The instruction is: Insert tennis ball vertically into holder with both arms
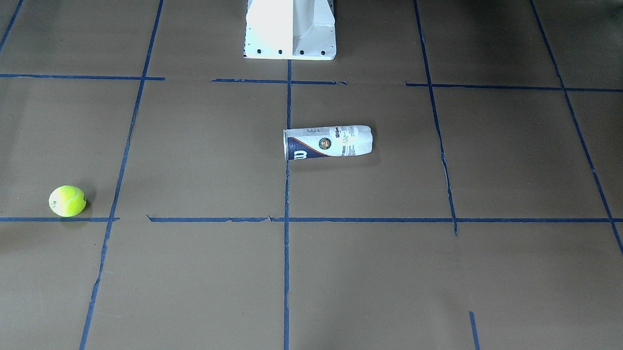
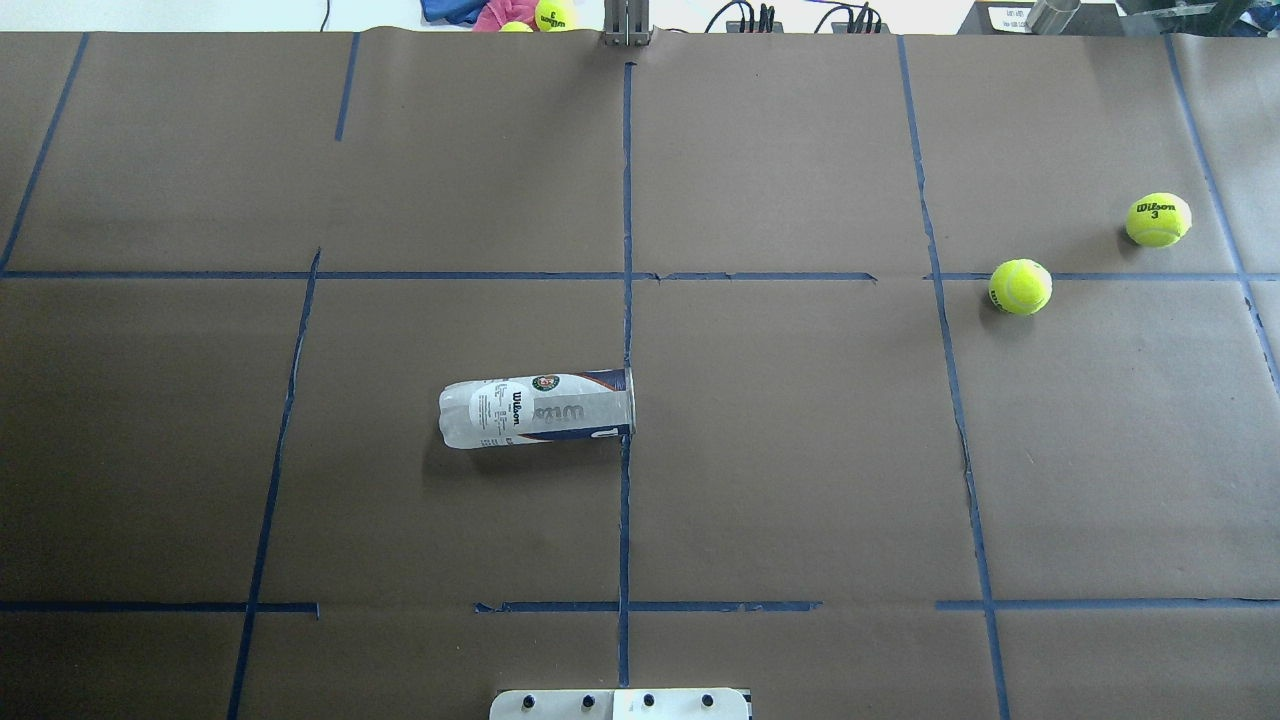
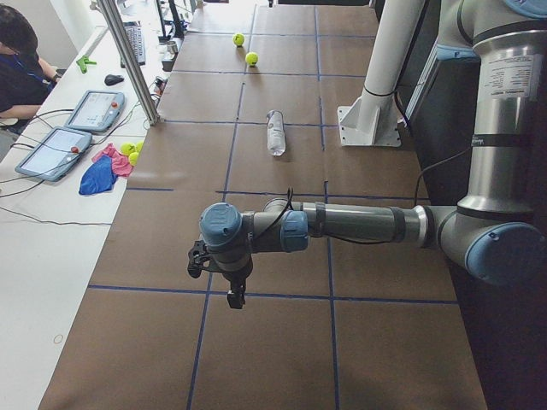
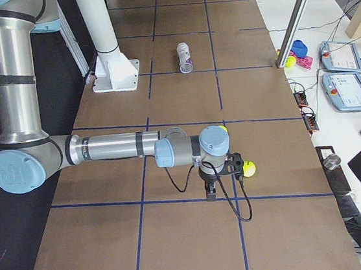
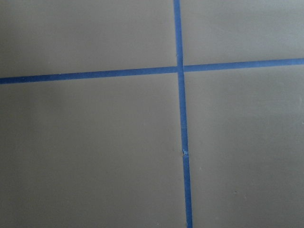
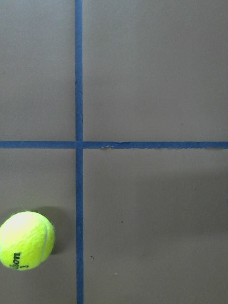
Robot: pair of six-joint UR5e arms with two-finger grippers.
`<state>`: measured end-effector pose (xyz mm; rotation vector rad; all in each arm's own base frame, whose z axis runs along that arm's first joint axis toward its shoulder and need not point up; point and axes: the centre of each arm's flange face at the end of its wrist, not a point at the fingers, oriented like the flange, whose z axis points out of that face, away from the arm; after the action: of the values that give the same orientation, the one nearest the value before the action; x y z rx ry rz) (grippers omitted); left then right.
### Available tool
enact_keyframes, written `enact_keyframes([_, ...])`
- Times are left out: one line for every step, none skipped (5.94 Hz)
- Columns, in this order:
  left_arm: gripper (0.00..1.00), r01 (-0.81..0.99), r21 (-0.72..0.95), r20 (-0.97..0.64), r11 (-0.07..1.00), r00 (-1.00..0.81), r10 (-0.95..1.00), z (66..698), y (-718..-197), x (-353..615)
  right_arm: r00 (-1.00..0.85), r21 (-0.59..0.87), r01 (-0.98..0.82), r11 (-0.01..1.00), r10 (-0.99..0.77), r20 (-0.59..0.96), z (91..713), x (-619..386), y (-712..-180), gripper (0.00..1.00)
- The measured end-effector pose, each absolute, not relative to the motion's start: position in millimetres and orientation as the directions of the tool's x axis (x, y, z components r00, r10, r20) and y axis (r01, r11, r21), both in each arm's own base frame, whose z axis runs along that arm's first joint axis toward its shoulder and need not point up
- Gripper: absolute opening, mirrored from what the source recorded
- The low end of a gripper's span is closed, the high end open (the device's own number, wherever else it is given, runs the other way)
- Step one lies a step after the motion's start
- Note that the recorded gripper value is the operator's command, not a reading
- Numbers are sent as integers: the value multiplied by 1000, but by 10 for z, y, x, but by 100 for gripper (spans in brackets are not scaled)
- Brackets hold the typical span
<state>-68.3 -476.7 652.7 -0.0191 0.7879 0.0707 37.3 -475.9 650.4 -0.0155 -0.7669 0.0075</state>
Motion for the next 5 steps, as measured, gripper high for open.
enact_keyframes([100,-71,13,-708,997,703,60,6513,-4771,-682,719,-13,1,1000,8,695,6487,359,-4769,100])
enact_keyframes([100,-74,26,-707,997,704,70,6460,-4788,-672,718,-2,3,1000,-1,696,6434,346,-4790,100])
enact_keyframes([100,-77,41,-704,996,705,84,6384,-4831,-649,717,22,3,1000,-18,697,6346,339,-4831,100])
enact_keyframes([100,-80,97,-695,992,708,126,6190,-5009,-625,715,86,2,996,-61,697,6214,330,-4904,100])
enact_keyframes([100,-81,176,-681,981,709,181,5909,-5245,-597,707,145,-3,989,-101,700,6130,319,-4958,100])
